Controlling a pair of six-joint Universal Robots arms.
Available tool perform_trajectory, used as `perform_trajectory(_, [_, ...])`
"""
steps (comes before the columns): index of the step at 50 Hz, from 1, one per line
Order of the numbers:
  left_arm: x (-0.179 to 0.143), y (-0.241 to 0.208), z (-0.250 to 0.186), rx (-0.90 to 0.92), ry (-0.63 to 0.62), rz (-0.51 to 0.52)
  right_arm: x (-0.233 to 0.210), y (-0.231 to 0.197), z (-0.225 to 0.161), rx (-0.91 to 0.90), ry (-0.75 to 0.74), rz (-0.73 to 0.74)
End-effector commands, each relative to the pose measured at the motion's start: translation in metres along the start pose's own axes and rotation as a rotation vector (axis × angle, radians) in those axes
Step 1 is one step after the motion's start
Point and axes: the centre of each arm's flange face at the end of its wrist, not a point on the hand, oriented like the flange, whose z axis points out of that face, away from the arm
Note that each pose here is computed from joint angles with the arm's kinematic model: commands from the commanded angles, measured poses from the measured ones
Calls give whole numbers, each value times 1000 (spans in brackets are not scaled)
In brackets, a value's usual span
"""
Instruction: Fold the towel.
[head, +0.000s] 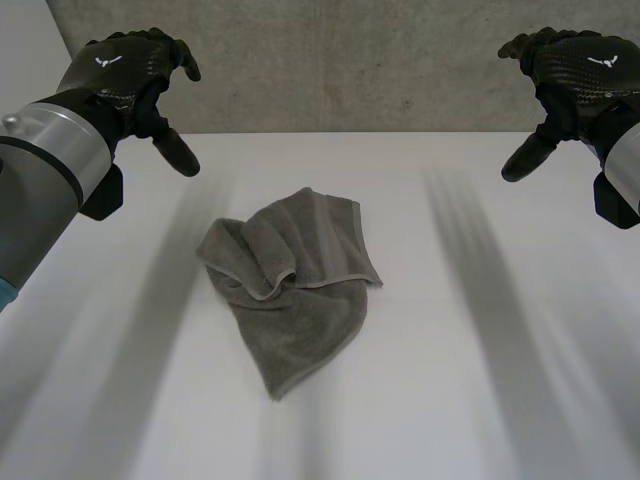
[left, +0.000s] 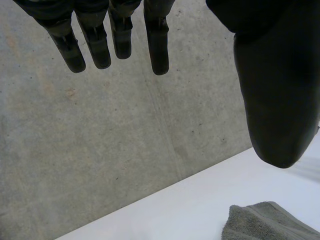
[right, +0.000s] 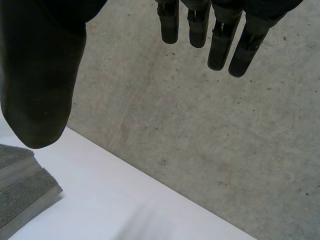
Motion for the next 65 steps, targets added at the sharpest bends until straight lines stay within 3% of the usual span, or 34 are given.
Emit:
perform_trajectory(1, [1,2,0,-3,7,4,-1,3,1,-8,-8,-3])
perform_trajectory(9, [2,16,0,-44,31,18,-20,30,2,-114,-140,-101])
perform_trajectory(14, [-15,75,16,-196,87,90,-81,73,-4,-242,-458,-154])
perform_trajectory(17, [-25,102,26,-247,115,153,-109,96,2,-277,-527,-135])
perform_trajectory(29, [-43,187,64,-328,190,336,-178,170,33,-296,-525,78])
perform_trajectory(39, [-48,220,84,-313,186,344,-211,197,54,-279,-519,190])
perform_trajectory(45, [-47,223,90,-275,182,348,-217,202,72,-269,-498,334])
perform_trajectory(53, [-43,202,88,-243,180,317,-209,167,82,-204,-487,444])
perform_trajectory(58, [-37,134,88,-90,165,254,-174,87,93,-29,-477,451])
perform_trajectory(59, [-37,133,88,-90,166,254,-174,87,93,-28,-477,451])
perform_trajectory(61, [-24,77,89,67,197,208,-143,35,101,109,-470,444])
perform_trajectory(62, [-24,77,89,68,197,208,-142,35,101,110,-470,444])
perform_trajectory(64, [-18,20,93,224,204,163,-122,-14,105,260,-467,425])
perform_trajectory(65, [-18,19,93,225,204,163,-122,-15,105,261,-467,425])
